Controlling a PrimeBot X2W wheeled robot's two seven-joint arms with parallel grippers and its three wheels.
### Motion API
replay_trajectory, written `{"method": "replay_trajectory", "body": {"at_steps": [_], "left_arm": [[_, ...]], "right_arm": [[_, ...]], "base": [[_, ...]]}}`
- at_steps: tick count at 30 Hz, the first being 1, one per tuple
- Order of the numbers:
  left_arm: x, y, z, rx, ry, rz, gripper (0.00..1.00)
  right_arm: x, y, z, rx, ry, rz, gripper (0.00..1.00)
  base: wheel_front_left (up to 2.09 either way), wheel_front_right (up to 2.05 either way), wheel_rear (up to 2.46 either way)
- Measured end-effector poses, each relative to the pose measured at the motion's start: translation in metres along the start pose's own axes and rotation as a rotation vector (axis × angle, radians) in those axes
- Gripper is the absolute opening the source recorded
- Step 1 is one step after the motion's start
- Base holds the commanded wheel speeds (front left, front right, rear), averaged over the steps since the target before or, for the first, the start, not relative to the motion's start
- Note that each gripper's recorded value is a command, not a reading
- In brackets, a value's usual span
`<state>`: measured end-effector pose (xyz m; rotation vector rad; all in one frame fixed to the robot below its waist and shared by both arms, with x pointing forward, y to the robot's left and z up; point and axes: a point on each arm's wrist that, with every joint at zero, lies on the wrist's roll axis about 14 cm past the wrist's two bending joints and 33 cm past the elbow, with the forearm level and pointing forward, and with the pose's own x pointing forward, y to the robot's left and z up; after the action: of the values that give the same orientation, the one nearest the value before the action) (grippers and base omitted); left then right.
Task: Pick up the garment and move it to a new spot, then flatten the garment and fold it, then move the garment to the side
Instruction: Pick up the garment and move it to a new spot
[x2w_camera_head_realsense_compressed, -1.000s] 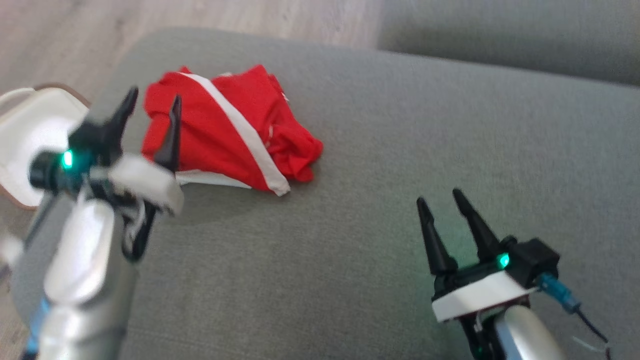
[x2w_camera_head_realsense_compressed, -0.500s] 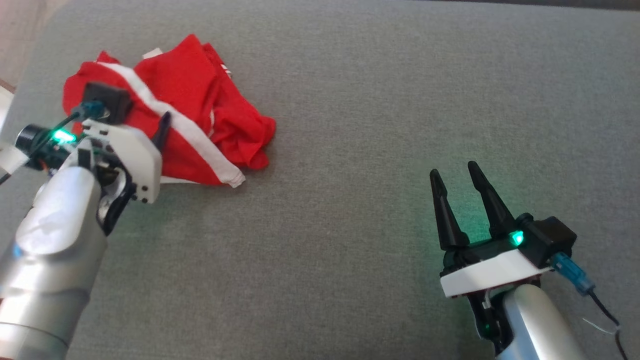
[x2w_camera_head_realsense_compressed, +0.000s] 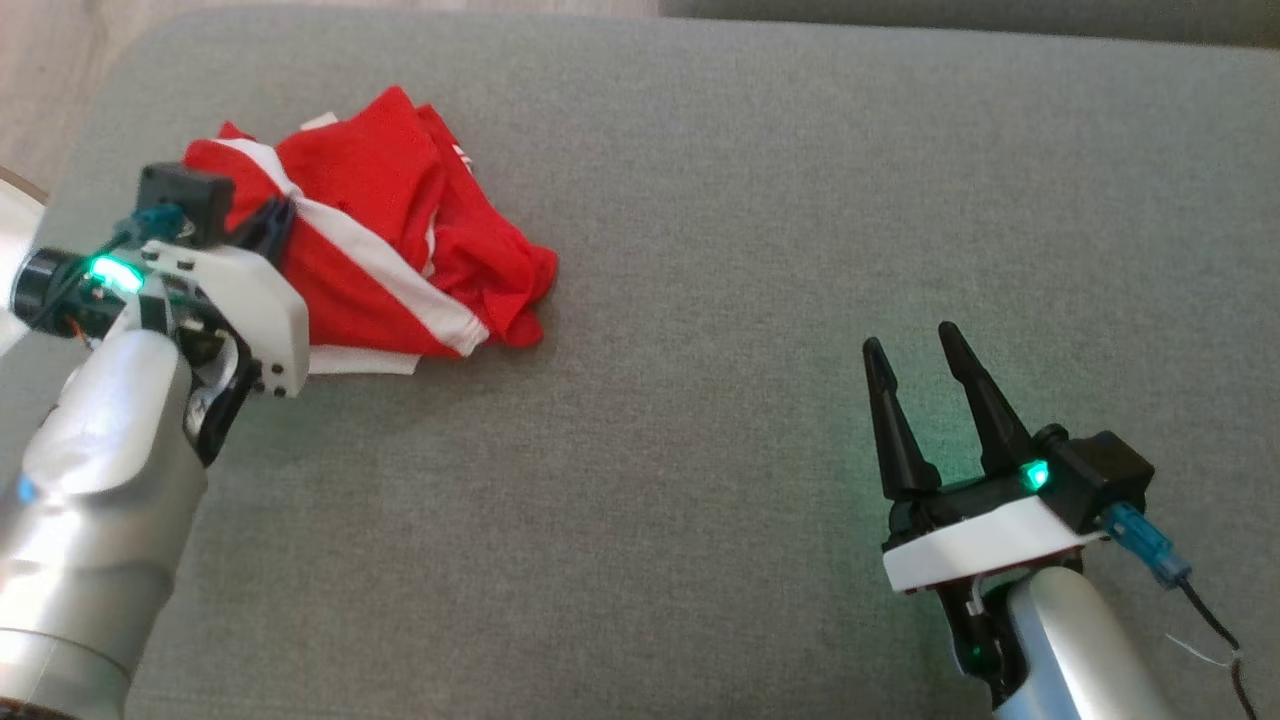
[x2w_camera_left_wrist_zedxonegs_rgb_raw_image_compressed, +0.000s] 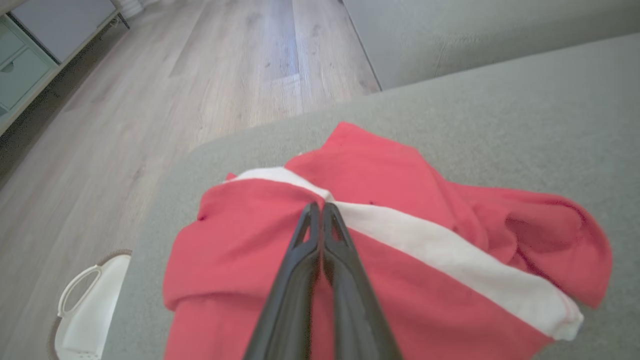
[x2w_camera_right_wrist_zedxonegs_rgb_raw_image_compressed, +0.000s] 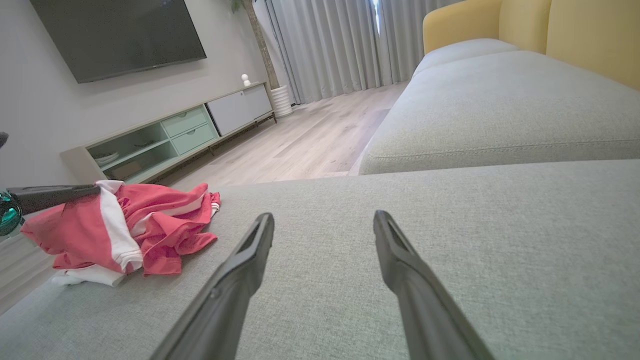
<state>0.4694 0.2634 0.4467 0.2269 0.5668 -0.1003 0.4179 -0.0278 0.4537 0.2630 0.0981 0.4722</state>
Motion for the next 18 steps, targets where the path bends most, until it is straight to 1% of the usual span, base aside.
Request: {"method": "replay_trajectory", "body": {"at_steps": [6,8,11,15,18], "left_arm": [[-0.022,0.012,0.049,-0.016,-0.206,0.031,0.00],[-0.035,0.020,0.072,-0.032,-0.304,0.059,0.00],[-0.063,0.032,0.114,-0.053,-0.495,0.102,0.00],[-0.108,0.024,0.171,-0.044,-0.759,0.084,0.00],[-0.135,0.007,0.195,-0.050,-0.879,0.043,0.00]], "right_arm": [[-0.003,0.009,0.012,-0.015,-0.028,0.017,1.00],[-0.006,0.012,0.016,-0.014,-0.036,0.022,1.00],[-0.011,0.016,0.019,-0.015,-0.041,0.027,1.00],[-0.017,0.021,0.023,-0.018,-0.049,0.029,1.00],[-0.022,0.022,0.027,-0.025,-0.060,0.029,1.00]], "base": [[0.00,0.00,0.00],[0.00,0.00,0.00],[0.00,0.00,0.00],[0.00,0.00,0.00],[0.00,0.00,0.00]]}}
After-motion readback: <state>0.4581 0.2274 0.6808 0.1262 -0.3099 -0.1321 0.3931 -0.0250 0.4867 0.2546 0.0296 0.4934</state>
